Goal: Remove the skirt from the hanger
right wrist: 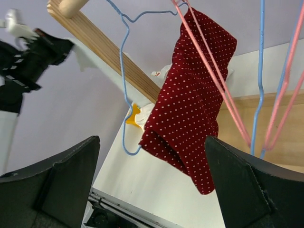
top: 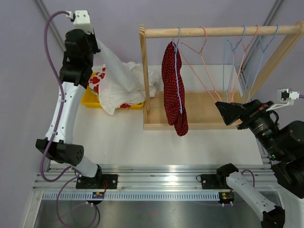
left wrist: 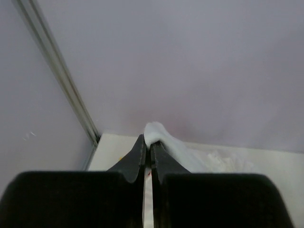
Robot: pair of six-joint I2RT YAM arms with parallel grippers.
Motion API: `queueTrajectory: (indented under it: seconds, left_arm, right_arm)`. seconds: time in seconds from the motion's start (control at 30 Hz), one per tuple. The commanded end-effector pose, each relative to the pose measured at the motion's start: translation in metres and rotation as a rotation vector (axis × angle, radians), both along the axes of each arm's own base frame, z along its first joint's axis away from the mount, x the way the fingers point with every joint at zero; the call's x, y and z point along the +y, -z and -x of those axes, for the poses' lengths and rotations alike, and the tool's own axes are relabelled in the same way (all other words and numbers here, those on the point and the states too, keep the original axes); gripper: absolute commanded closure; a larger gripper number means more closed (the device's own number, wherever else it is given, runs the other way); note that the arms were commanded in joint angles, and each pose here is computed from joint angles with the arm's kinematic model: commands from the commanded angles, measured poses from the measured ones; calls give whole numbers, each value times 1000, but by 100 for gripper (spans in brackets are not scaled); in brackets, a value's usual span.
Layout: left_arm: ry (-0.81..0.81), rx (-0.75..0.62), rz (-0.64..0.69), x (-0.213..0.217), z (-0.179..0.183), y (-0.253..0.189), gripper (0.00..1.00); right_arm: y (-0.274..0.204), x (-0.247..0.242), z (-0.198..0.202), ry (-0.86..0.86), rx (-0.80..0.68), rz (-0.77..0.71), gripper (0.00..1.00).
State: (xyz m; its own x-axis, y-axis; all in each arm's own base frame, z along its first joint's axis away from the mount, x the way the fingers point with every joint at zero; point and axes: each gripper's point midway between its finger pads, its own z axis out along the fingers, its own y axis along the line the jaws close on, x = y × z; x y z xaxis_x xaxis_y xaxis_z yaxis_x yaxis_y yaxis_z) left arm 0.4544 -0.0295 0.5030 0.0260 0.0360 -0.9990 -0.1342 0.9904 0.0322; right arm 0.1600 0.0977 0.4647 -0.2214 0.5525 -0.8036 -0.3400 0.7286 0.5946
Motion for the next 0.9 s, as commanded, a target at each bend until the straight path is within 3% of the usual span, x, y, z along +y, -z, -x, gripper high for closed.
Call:
queueTrajectory:
  seconds: [0.0, 0.03, 0.1, 0.27, 0.5, 0.67, 0.87]
  left_arm:
    - [63, 13, 53, -10, -25, 36, 98]
    - [60, 46, 89, -11, -29, 55, 81]
    - [43, 133, 116, -7, -33, 98, 1]
    - [30, 186, 187, -2, 4, 123, 1]
    - [96, 214, 252, -4, 111, 132, 1]
    - [229, 241, 289, -18, 192, 154, 1]
    - [248, 344, 289, -18, 234, 213, 1]
  right_arm:
    - [-34, 0, 27, -62, -146, -4, 1]
    - [-40, 1, 32, -82, -173, -5, 1]
    - [-55, 9, 43, -145, -246, 1, 1]
    - [-76, 30, 35, -248, -263, 43, 2]
    - [-78, 86, -26, -425, -130, -10, 10]
    - [-60, 107, -79, -411, -49, 8, 10]
    - [-42, 121, -110, -388, -7, 51, 11]
